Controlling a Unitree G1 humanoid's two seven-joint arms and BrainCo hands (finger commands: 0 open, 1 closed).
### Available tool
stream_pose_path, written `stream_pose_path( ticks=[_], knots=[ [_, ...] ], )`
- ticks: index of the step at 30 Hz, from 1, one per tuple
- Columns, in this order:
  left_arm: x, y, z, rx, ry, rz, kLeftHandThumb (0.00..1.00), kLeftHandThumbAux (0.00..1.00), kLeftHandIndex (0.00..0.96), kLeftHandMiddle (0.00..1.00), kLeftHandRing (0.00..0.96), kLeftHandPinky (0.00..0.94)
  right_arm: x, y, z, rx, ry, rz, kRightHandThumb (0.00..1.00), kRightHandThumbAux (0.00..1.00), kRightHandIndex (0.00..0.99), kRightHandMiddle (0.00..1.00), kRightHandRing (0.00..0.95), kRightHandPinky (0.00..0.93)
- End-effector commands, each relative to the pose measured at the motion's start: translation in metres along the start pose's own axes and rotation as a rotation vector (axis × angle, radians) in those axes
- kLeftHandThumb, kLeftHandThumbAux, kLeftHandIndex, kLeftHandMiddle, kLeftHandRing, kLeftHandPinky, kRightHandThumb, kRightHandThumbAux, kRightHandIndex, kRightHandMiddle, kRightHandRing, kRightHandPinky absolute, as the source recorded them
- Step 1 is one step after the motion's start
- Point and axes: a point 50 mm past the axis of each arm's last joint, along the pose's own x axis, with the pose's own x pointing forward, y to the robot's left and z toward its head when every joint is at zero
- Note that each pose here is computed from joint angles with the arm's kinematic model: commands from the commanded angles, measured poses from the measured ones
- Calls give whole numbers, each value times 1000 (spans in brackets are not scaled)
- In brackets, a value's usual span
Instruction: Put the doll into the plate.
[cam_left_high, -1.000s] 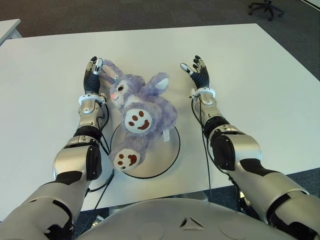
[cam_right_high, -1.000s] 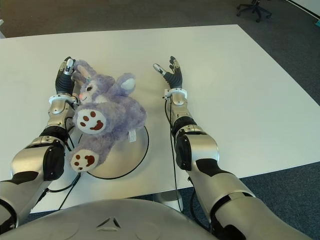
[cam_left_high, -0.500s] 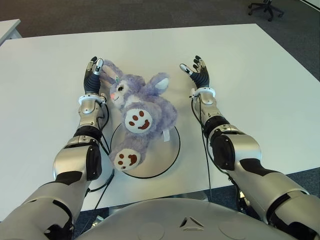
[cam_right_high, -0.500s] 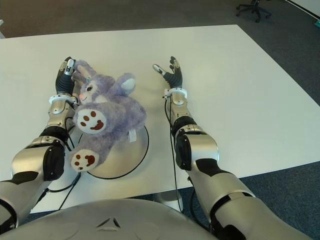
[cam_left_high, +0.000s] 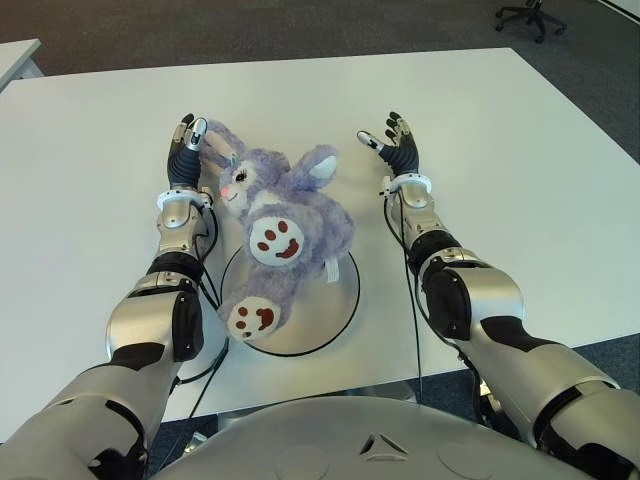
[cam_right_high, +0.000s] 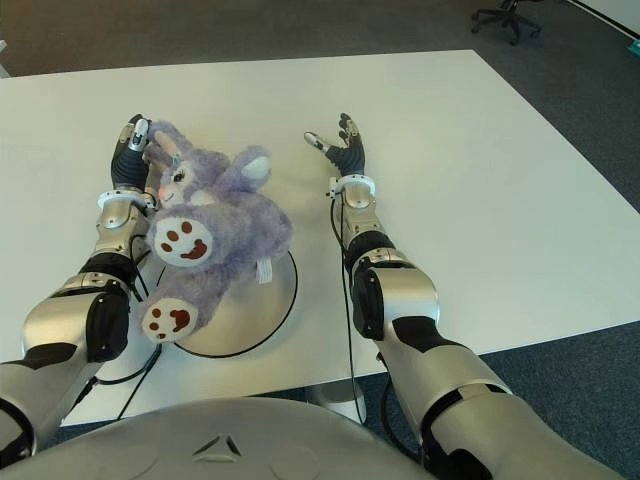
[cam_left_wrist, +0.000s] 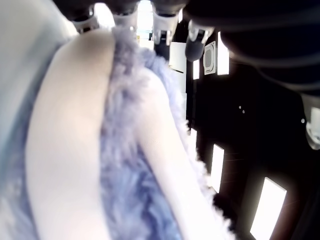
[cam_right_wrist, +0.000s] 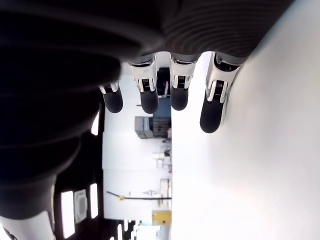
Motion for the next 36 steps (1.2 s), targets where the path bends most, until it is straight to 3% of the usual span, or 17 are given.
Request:
stream_pose_path(
  ticks=[1,14,32,36],
  knots=[
    [-32,2,-55,-7,228,1,0,373,0,101,30,0,-22,0,-58,-42,283,4,60,738,19,16,4,16],
    [-33,3,-55,-10,232,7,0,382,0,103,32,0,-26,3,-65,-58,343,10,209,774,51,22,11,43],
    [-34,2,-56,2,230,-2,0,382,0,97,28,0,-29,5,-71,-117,385,34,208,773,56,24,12,53],
    [-34,2,-57,-4,233,-1,0,387,0,101,32,0,-30,5,-72,-109,390,37,165,795,48,19,10,42]
  ],
)
